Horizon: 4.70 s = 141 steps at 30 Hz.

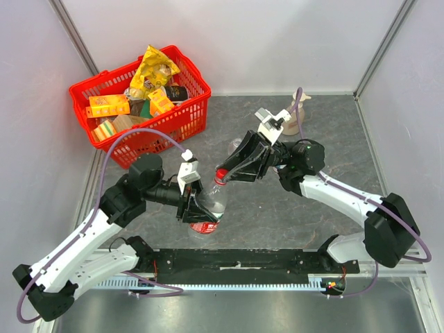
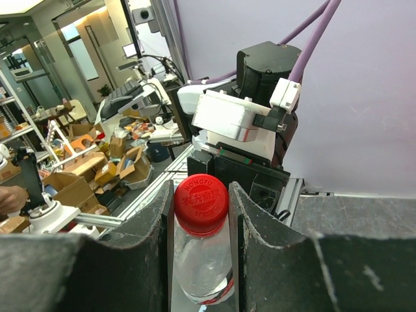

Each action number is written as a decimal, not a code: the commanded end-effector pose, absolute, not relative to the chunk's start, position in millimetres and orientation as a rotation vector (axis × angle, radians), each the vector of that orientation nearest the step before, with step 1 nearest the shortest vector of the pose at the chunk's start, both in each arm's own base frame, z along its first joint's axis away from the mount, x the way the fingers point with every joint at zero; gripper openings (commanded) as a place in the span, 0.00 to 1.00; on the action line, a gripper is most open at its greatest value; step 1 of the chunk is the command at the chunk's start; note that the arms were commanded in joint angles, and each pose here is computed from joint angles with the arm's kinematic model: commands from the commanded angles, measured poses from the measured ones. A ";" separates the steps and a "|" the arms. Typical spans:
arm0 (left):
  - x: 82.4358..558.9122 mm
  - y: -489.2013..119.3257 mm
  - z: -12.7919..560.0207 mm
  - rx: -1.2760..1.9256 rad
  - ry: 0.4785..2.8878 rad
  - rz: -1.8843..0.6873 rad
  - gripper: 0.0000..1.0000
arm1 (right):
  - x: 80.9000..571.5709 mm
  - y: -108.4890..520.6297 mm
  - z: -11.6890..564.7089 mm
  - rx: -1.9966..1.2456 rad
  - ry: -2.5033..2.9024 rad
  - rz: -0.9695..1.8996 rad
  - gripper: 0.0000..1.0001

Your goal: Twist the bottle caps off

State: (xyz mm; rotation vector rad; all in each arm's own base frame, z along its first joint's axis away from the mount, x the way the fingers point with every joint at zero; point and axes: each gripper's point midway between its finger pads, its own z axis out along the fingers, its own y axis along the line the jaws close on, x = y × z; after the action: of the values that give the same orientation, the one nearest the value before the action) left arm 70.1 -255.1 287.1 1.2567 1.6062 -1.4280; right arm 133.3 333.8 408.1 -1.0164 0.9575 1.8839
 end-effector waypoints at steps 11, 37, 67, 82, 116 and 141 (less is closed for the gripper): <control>53.6 -251.9 281.4 1.326 1.589 -1.500 0.02 | 131.7 308.9 456.2 -0.867 0.689 1.779 0.00; 111.9 -251.3 247.1 1.083 1.830 -1.181 0.02 | 183.9 308.0 431.4 -0.705 1.010 1.421 0.00; 259.3 -203.6 232.4 0.424 1.737 -0.481 0.02 | 236.8 267.6 183.7 -0.573 1.803 0.920 0.00; 259.3 -206.5 236.5 0.530 1.354 -0.443 0.02 | 260.2 244.3 120.1 -0.408 1.900 0.745 0.00; 259.8 -257.3 147.5 0.651 1.354 -0.636 0.04 | 280.7 228.7 73.8 -0.264 2.059 0.576 0.81; 249.4 -251.1 119.4 0.661 1.444 -0.653 0.59 | 280.2 230.4 82.8 -0.281 2.030 0.591 0.94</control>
State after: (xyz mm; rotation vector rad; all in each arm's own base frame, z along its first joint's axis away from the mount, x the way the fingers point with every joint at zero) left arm 252.8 -252.2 109.6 0.6941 1.4717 -0.6295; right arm 266.8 223.0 55.0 -0.2899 2.1203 0.5714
